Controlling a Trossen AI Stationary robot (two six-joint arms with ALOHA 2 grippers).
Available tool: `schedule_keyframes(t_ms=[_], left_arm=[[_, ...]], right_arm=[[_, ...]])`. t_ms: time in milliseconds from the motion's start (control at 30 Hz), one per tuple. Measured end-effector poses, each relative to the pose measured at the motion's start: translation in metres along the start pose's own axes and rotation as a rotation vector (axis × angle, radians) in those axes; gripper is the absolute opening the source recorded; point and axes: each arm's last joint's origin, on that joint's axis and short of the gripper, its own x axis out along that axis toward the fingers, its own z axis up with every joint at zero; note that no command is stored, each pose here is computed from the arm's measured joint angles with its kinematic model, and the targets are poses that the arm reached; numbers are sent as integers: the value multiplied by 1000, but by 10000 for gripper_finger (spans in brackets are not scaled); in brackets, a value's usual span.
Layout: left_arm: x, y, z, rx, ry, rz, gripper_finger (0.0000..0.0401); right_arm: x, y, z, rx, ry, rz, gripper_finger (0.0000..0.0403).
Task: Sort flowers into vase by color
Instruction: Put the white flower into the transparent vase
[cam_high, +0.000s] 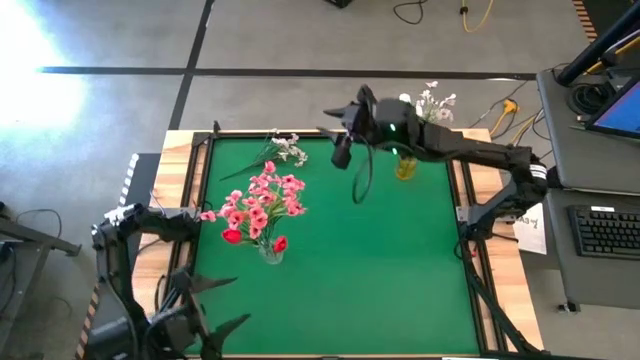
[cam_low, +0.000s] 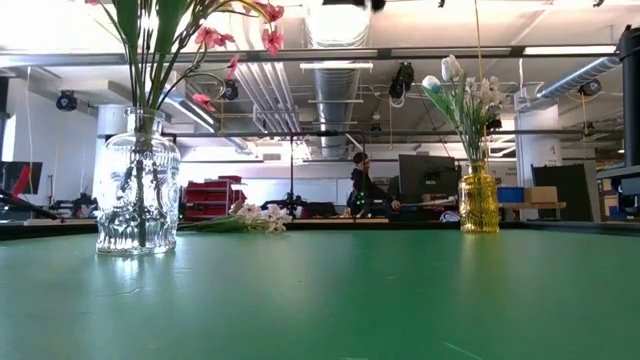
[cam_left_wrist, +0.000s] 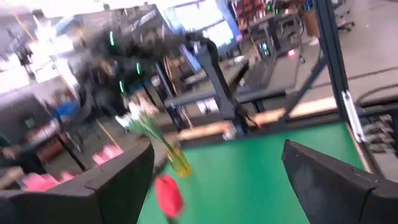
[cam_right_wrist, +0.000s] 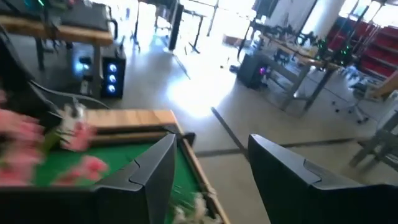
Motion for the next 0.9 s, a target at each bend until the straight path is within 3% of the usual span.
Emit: schedule_keyframes(t_ms=[133,300,567,667,900], left_arm=[[-4,35,10,52,-50,18,324],[-4,81,2,39,-48,19,313],[-5,150,-16,-147,-50,14,301],[-5,165,-19,-207,-50,13,298],[-5,174,-18,-259,-50,11,297]], right_arm=[[29,-26,-27,22,67,18,188],[68,-29,-66,-7,183,29,187],[109,-17,-119,-98,324,72,187],[118,-11,-132,-109,364,90,187],[128,-5,-152,-85,428,124,187]])
